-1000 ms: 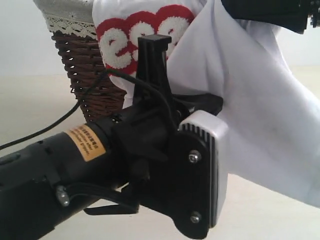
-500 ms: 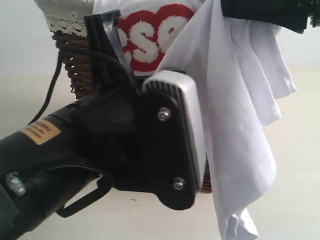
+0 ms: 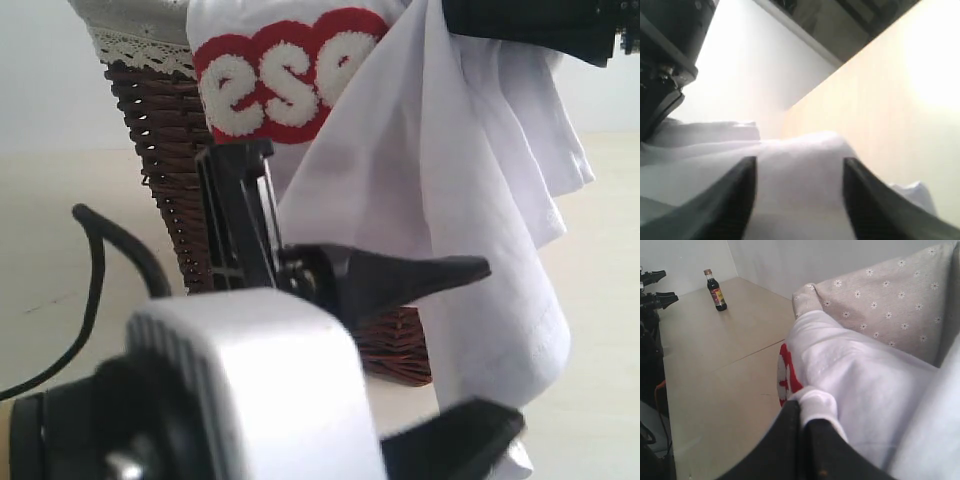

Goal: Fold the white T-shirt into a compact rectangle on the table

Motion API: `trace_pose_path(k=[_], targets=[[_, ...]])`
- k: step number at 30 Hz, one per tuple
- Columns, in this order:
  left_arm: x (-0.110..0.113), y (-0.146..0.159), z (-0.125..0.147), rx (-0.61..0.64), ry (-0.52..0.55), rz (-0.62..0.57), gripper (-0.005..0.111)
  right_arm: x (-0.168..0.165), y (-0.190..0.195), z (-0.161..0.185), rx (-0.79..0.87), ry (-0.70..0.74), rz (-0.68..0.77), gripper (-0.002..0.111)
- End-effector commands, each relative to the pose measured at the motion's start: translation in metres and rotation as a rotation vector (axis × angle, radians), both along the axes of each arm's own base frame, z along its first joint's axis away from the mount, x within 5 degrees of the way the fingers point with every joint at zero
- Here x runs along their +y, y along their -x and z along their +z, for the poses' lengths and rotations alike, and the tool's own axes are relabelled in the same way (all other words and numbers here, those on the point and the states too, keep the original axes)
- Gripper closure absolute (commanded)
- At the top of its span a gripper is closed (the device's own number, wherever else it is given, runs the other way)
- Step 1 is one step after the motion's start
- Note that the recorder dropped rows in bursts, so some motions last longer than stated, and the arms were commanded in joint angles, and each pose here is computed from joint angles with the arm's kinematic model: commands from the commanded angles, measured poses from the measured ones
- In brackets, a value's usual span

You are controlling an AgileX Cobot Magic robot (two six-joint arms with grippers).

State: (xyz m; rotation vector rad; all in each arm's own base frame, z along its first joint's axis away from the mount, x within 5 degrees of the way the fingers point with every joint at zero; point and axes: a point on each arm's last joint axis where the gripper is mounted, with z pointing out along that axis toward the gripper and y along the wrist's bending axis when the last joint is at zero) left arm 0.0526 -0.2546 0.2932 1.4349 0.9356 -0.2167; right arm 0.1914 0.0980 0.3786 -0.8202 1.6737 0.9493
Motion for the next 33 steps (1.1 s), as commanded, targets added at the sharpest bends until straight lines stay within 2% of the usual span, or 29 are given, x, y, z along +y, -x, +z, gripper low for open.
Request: trace_pose_path(k=[1, 6, 8, 11, 14, 15, 16, 18, 20, 22, 24, 27, 29, 31, 33], targets=[[-0.004, 0.008, 0.002, 0.186, 0.077, -0.029, 0.026, 0.0, -0.001, -0.001, -0.003, -0.005, -0.011, 0.108], [-0.024, 0.005, -0.015, 0.22, 0.034, -0.008, 0.026, 0.0, -0.001, -0.001, 0.0, -0.007, -0.012, 0.108], [-0.033, 0.0, -0.019, 0.216, 0.056, 0.043, 0.032, 0.0, -0.001, -0.001, 0.0, -0.007, -0.012, 0.108], [-0.036, -0.008, -0.019, 0.176, 0.113, 0.127, 0.054, 0.0, -0.001, -0.001, 0.001, -0.007, -0.01, 0.108], [-0.036, -0.007, -0.02, 0.178, 0.104, 0.122, 0.078, 0.0, -0.001, -0.001, 0.001, -0.007, -0.008, 0.108], [-0.035, -0.006, -0.021, 0.199, 0.089, 0.113, 0.095, 0.0, -0.001, -0.001, 0.001, -0.007, -0.008, 0.108], [-0.035, -0.007, -0.022, 0.21, 0.084, 0.121, 0.104, 0.0, -0.001, -0.001, 0.001, -0.007, -0.008, 0.108], [-0.032, -0.009, -0.026, 0.227, 0.039, 0.175, 0.107, 0.001, 0.002, -0.001, 0.004, -0.008, 0.016, 0.108], [-0.023, -0.01, -0.024, 0.16, -0.004, 0.286, 0.107, 0.002, 0.007, 0.011, -0.056, -0.002, 0.053, 0.108], [-0.009, -0.004, -0.009, 0.058, 0.027, 0.395, 0.107, 0.0, 0.016, 0.036, -0.169, -0.005, 0.041, 0.108], [0.001, 0.009, 0.009, -0.006, 0.072, 0.379, 0.107, -0.002, 0.019, 0.057, -0.246, -0.017, -0.005, 0.108], [0.017, 0.023, 0.041, -0.046, 0.181, 0.341, 0.107, -0.002, 0.026, 0.084, -0.277, -0.056, 0.003, 0.108], [0.03, 0.019, 0.071, -0.101, 0.253, 0.395, 0.107, -0.002, 0.038, 0.109, -0.332, -0.073, 0.042, 0.108], [0.041, 0.017, 0.092, -0.099, 0.311, 0.404, 0.107, -0.003, 0.05, 0.135, -0.398, -0.097, 0.048, 0.108], [0.05, 0.022, 0.103, -0.102, 0.347, 0.377, 0.107, -0.005, 0.067, 0.165, -0.467, -0.128, 0.051, 0.108]])
